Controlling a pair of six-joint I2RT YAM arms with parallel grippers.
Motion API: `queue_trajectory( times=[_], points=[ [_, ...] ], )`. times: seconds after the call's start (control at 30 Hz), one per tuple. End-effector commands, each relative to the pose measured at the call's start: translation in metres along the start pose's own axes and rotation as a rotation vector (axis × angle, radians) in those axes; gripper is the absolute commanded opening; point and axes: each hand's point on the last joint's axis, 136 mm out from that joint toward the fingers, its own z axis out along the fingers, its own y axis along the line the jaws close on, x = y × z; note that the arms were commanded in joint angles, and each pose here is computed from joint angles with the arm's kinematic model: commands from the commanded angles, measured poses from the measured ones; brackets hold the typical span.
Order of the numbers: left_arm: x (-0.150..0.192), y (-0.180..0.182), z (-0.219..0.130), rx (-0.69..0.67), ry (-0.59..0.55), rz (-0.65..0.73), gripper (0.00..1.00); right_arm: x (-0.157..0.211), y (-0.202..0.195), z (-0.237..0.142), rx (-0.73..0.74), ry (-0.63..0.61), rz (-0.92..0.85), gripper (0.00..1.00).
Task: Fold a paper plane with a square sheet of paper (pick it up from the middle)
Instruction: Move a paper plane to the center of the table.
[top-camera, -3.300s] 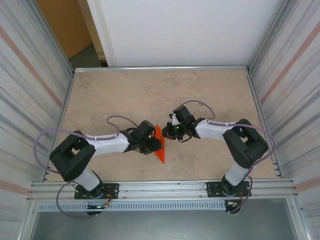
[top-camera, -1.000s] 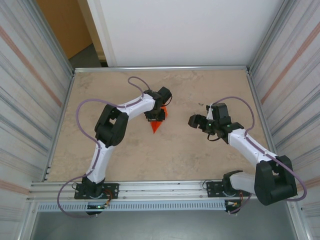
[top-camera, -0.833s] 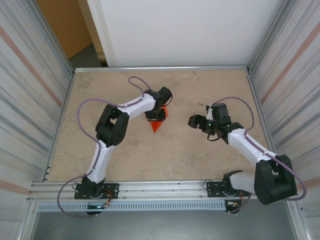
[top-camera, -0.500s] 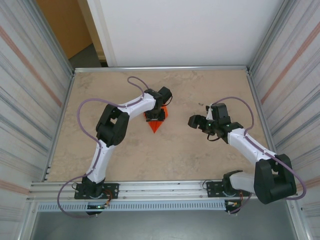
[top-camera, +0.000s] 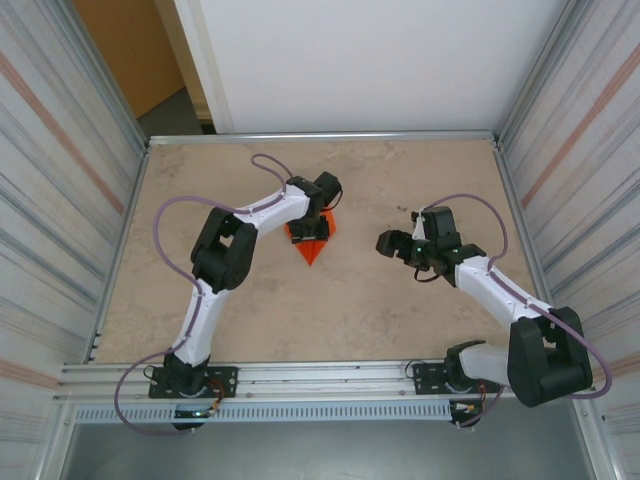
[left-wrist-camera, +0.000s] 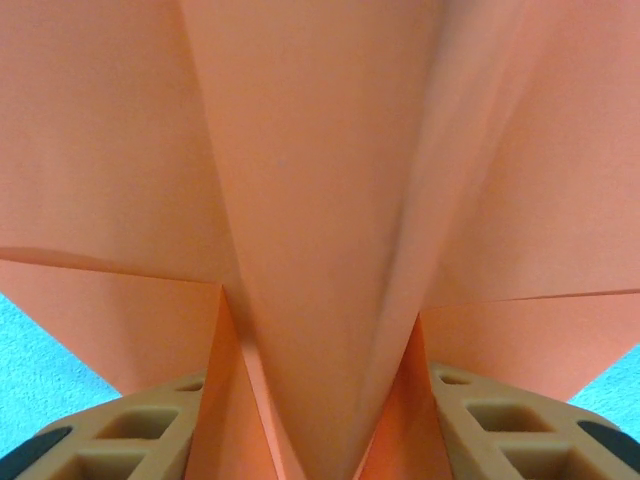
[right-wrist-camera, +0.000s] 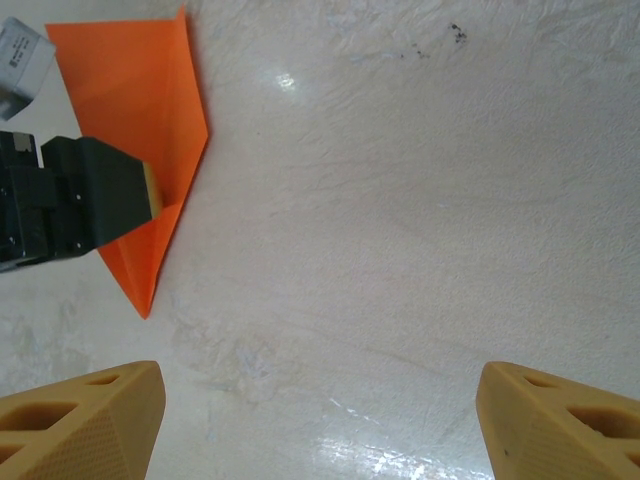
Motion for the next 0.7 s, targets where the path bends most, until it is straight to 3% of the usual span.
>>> queue_trajectory(
  times=[0.0, 0.33, 0.67],
  points=[
    [-0.001, 0.0, 0.004, 0.019, 0.007, -0.01, 0.46, -0.001, -0.001, 0.0, -0.007, 0.002, 0.001, 0.8],
    [-0.022, -0.01, -0.076, 0.173, -0.152, -0.019, 0.54, -0.013, 0.001, -0.013, 0.026, -0.04, 0.008, 0.82],
    [-0.02, 0.021, -0.142, 0.225, -0.325, -0.056, 0.62, -0.047, -0.003, -0.056, 0.135, -0.179, -0.03, 0.86]
  ],
)
